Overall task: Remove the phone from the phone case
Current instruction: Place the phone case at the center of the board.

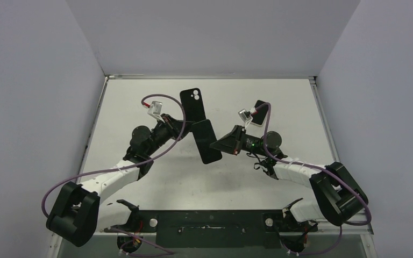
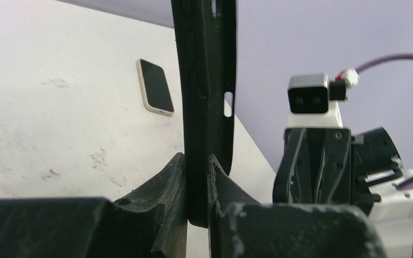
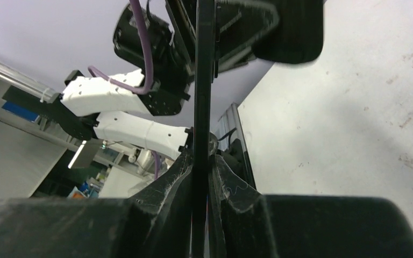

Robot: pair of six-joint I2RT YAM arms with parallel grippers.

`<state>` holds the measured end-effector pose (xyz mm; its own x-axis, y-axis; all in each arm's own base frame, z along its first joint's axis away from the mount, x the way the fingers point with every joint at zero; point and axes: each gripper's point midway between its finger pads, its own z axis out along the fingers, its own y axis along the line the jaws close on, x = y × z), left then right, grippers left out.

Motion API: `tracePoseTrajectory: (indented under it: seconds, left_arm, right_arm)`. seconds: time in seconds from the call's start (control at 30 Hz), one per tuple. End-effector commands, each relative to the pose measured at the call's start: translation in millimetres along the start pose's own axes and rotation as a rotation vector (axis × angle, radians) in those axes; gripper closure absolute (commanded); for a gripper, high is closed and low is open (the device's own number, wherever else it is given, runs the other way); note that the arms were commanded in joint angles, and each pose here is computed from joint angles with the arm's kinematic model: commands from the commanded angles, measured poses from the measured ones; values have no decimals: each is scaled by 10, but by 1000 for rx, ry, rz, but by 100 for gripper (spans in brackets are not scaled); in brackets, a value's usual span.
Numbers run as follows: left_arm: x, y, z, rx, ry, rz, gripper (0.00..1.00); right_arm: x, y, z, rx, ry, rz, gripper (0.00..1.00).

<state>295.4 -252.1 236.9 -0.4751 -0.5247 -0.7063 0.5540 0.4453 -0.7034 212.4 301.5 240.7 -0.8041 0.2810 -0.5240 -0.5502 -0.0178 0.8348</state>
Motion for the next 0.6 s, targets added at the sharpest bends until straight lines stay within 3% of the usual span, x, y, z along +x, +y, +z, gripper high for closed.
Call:
tracePoseTrajectory:
  seconds: [0.0, 0.23, 0.4, 0.57]
  left_arm:
    - [-399, 41, 143, -42, -92, 68, 100]
    - [-310, 608, 285, -170, 45, 48, 100]
    - [19, 1040, 291, -228, 223, -25, 100]
    - [190, 1442, 322, -290, 303, -83, 100]
  right_arm:
    - [25, 149, -48, -40, 25, -126, 100]
    - [-61, -104, -259, 93, -12, -175, 100]
    - [-187, -453, -440, 287, -45, -239, 100]
    - [-278, -558, -539, 345, -67, -262, 100]
